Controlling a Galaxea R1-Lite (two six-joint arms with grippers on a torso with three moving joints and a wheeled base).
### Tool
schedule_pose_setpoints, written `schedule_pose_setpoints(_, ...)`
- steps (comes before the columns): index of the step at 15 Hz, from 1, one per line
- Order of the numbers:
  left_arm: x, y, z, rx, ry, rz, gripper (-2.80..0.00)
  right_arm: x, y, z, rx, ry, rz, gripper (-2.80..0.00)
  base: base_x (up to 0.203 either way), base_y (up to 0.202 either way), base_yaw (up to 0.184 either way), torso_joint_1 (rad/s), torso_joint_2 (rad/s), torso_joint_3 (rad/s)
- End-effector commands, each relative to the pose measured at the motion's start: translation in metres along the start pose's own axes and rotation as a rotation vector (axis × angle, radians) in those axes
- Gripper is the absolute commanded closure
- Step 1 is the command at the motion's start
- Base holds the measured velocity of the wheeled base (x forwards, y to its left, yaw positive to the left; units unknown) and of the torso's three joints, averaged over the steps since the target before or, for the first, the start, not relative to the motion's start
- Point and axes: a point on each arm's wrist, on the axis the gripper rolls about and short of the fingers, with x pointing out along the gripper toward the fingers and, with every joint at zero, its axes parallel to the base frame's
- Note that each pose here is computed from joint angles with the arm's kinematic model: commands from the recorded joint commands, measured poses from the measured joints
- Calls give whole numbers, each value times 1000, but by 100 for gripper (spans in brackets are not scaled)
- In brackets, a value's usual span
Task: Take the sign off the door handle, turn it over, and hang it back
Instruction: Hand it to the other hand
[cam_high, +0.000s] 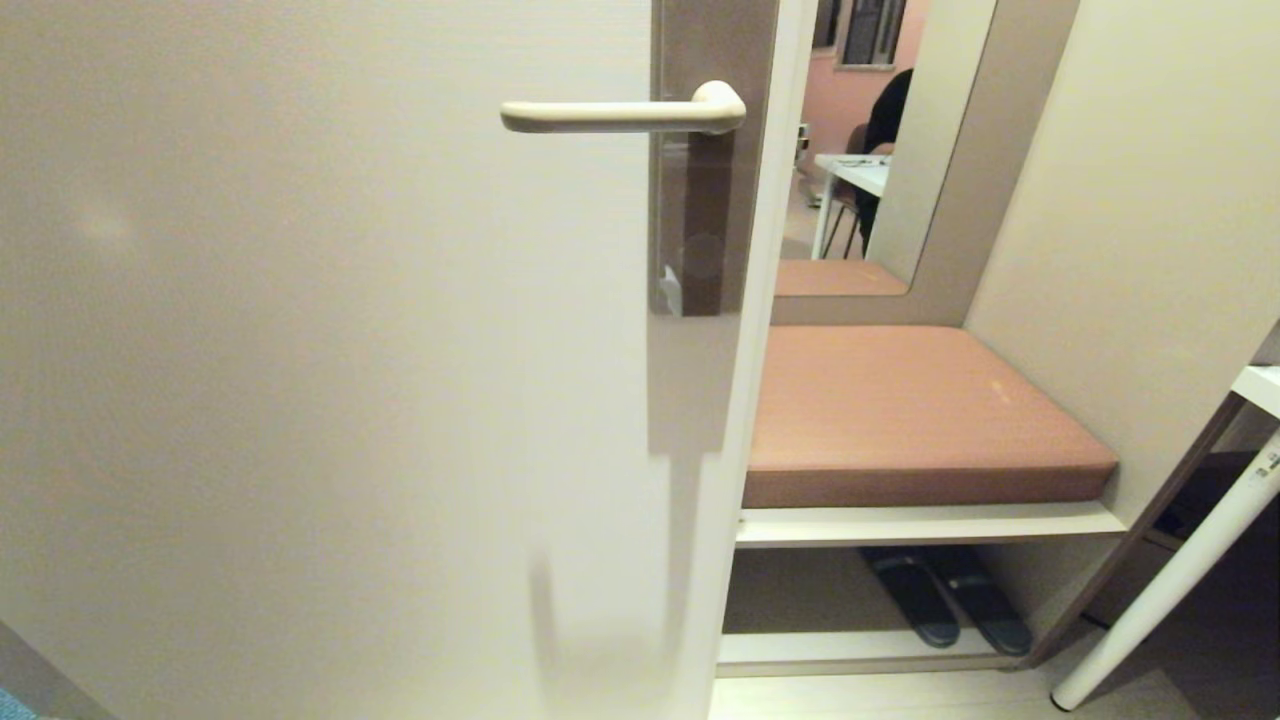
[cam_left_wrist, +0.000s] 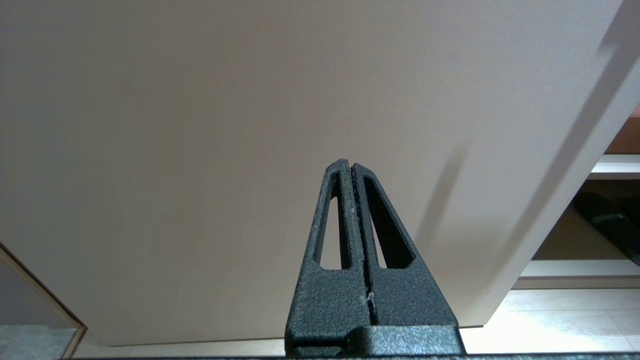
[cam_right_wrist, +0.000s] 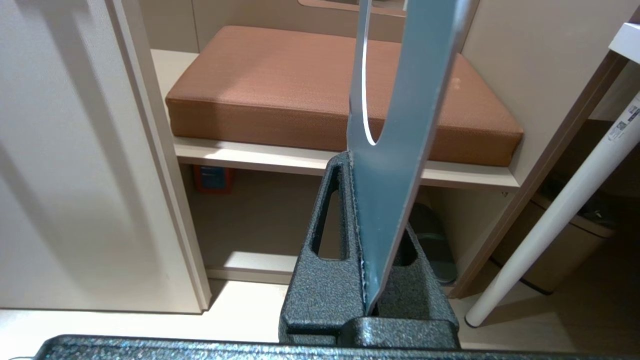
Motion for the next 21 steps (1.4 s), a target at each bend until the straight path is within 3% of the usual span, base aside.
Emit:
schedule_pose_setpoints(1, 0, 0, 0, 0, 0, 2, 0, 0, 0, 0, 0, 1, 1, 0, 0, 0, 0, 0, 0, 0)
schedule_pose_setpoints(21, 0, 0, 0, 32, 3, -5, 0, 0, 0, 0, 0, 1, 1, 0, 0, 0, 0, 0, 0, 0)
